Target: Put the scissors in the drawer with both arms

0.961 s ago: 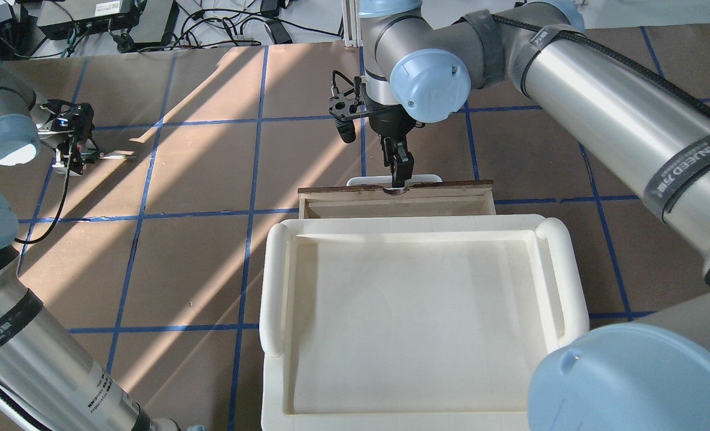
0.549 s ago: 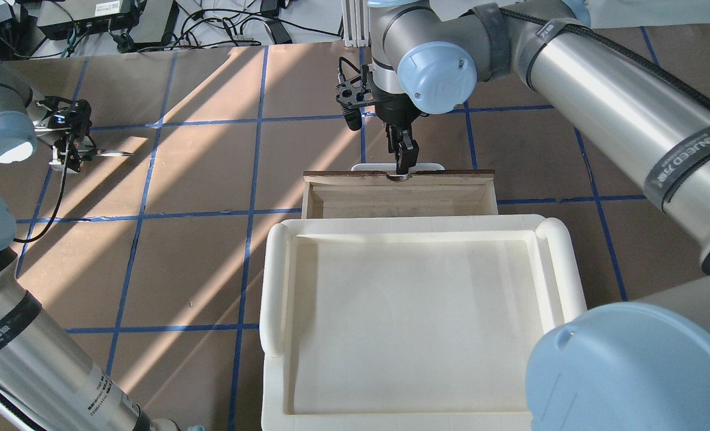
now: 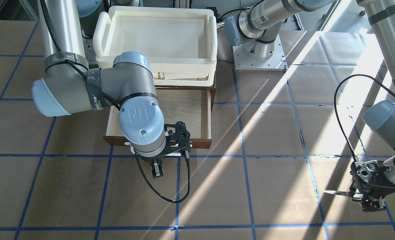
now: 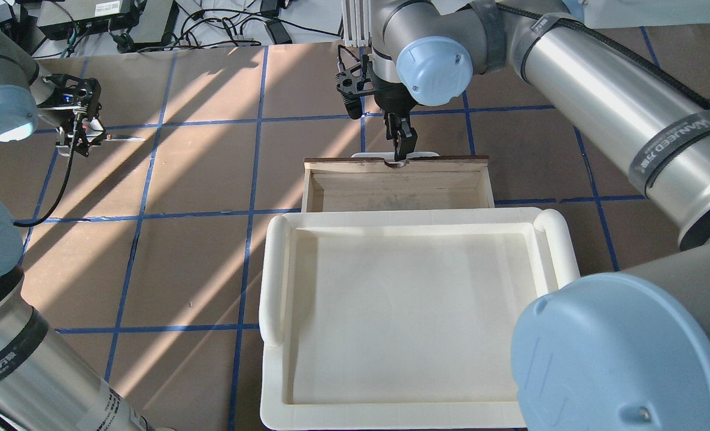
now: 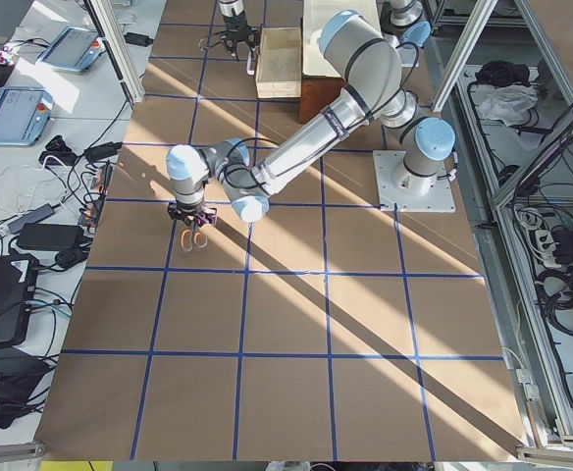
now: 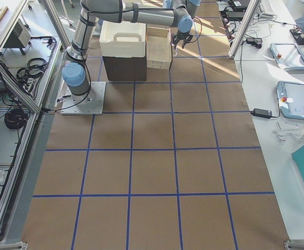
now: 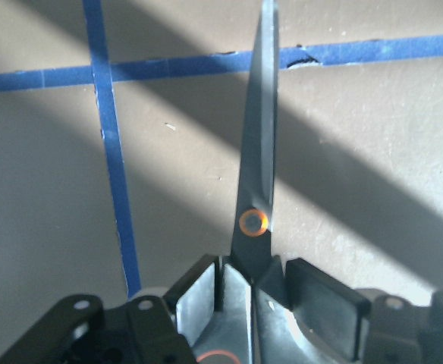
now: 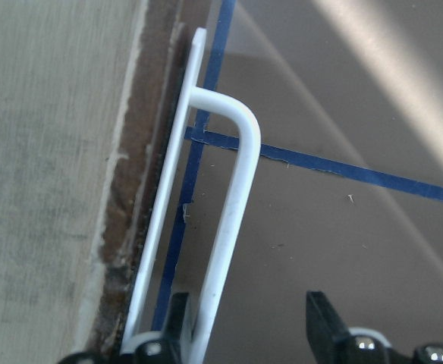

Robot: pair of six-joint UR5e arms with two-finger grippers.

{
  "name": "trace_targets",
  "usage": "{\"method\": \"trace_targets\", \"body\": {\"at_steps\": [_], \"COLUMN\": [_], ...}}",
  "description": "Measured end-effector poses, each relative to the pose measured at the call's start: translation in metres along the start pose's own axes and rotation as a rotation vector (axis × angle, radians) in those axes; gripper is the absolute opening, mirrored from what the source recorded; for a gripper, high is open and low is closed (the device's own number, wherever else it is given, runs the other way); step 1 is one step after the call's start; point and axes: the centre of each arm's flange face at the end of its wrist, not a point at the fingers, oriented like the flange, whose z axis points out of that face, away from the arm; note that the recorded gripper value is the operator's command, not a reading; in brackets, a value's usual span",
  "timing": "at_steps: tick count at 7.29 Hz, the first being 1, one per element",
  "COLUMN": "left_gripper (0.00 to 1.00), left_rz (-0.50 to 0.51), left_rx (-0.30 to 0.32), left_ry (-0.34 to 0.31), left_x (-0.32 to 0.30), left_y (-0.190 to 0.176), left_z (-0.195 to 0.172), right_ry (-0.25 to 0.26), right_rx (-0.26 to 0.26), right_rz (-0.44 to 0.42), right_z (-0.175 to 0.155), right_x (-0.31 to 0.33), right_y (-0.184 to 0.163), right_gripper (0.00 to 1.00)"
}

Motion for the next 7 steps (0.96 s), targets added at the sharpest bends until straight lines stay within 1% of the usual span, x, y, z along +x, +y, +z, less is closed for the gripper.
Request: {"method": "trace_targets", "body": {"at_steps": [1, 3, 5, 6, 7], "left_gripper": [0.0, 0.0, 0.0, 0.0, 0.0], "left_rz": [-0.007, -0.033, -0.083, -0.101, -0.101], "left_rx": [0.008, 0.02, 0.031, 0.033, 0.026], "left_ry": [0.013, 0.036, 0.068, 0.08, 0.087], "left_x": [-0.002, 0.0, 0.007, 0.011, 0.015], "left_y": [-0.026, -0.077, -0.123, -0.149, -0.179], "left_z": [-0.017, -0.051, -0.078, -0.092, -0.104], "right_ry": [0.017, 0.035, 0.054, 0.084, 0.119], "right_rx": [0.0, 0.001, 0.001, 0.0, 0.001], "right_rz": [0.002, 0.015, 0.03, 0.04, 0.074], "right_z": [-0.003, -0.01, -0.022, -0.045, -0.077], "right_x": [0.007, 0.011, 0.009, 0.0, -0.015], "right_y": [0.003, 0.009, 0.013, 0.017, 0.026], "right_gripper": [0.61, 0.78, 0.79, 0.79, 0.8]}}
